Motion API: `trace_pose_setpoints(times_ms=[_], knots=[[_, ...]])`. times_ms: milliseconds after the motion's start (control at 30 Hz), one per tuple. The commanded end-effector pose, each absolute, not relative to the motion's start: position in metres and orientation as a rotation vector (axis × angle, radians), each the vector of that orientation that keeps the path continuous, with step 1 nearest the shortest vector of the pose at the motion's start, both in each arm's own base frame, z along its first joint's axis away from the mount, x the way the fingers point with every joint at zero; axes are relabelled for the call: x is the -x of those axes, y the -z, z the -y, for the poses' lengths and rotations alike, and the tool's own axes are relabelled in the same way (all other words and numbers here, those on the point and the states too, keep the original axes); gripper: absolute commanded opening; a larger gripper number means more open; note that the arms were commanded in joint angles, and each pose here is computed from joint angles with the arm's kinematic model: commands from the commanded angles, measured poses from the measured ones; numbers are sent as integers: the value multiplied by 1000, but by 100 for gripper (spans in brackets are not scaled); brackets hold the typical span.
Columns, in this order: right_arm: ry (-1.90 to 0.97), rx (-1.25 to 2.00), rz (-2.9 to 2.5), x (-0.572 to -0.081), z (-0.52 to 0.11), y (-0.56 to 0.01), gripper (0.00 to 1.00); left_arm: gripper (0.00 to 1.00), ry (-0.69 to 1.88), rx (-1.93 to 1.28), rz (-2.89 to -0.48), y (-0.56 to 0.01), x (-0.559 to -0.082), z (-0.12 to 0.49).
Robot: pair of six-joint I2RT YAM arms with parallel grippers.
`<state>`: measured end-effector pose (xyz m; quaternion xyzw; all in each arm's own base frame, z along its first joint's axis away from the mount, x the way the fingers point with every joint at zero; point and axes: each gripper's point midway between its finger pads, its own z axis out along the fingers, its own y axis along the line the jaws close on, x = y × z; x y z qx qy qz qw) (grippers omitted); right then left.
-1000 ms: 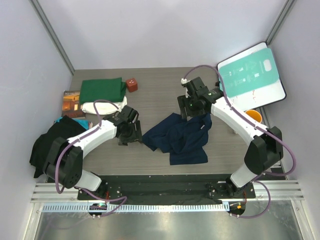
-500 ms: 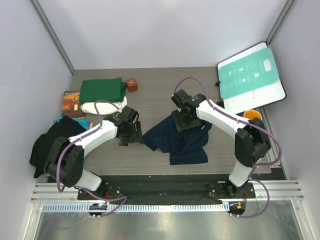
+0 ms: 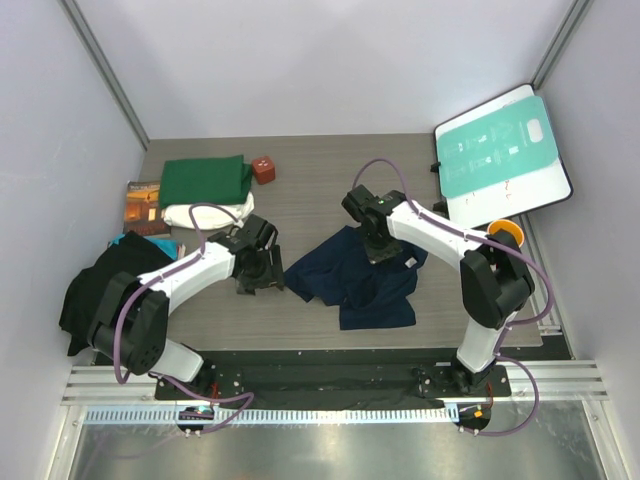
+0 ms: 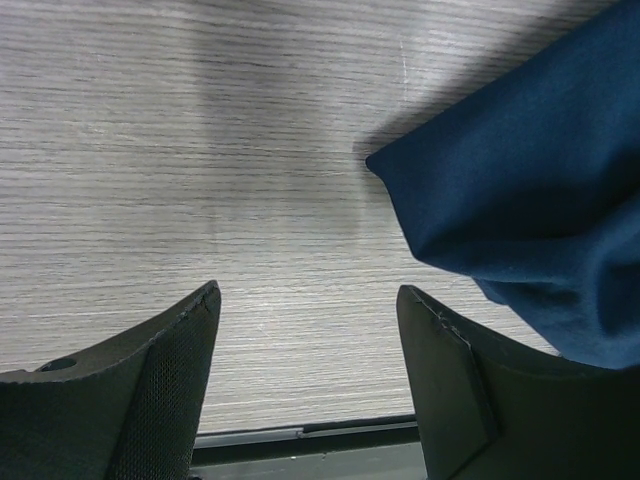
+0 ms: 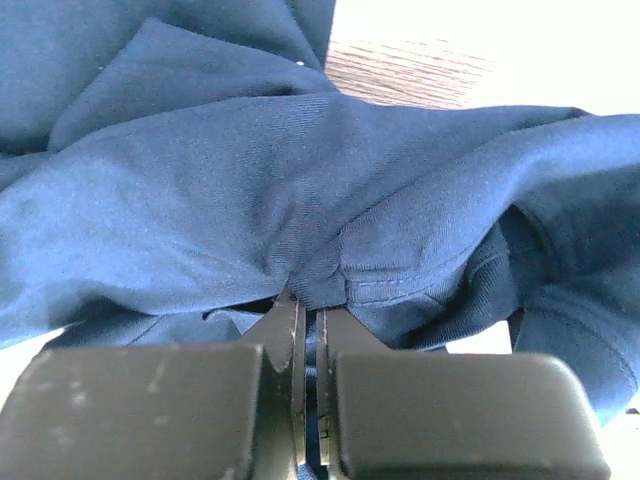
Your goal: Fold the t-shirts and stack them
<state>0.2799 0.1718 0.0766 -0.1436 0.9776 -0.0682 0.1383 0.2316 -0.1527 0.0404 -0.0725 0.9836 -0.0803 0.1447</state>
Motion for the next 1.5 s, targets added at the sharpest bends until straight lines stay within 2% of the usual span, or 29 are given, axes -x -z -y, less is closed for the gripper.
trace_pose_setpoints(times_ms=[0,467,700,867,1033,1200,1467], knots=[[251,377,-2770,-283,-161,-95,1,71,275,198,-2805,-44,-237,157],[59,254,-2497,-303,-169,-209,1,71,343,204,-2792,-51,-239,166],[-181,264,-2396,-300,-196,-267,1,71,372,199,-2761,-62,-243,171],[-479,249,-2207,-292,-223,-335,1,71,369,203,-2734,-70,-245,169],[-628,256,-2032,-282,-229,-397,1,71,364,211,-2740,-67,-243,168],[-651,286,-1994,-281,-233,-402,1,72,387,224,-2736,-65,-246,174],[-565,290,-2064,-288,-227,-358,1,72,452,187,-2703,-74,-264,196]])
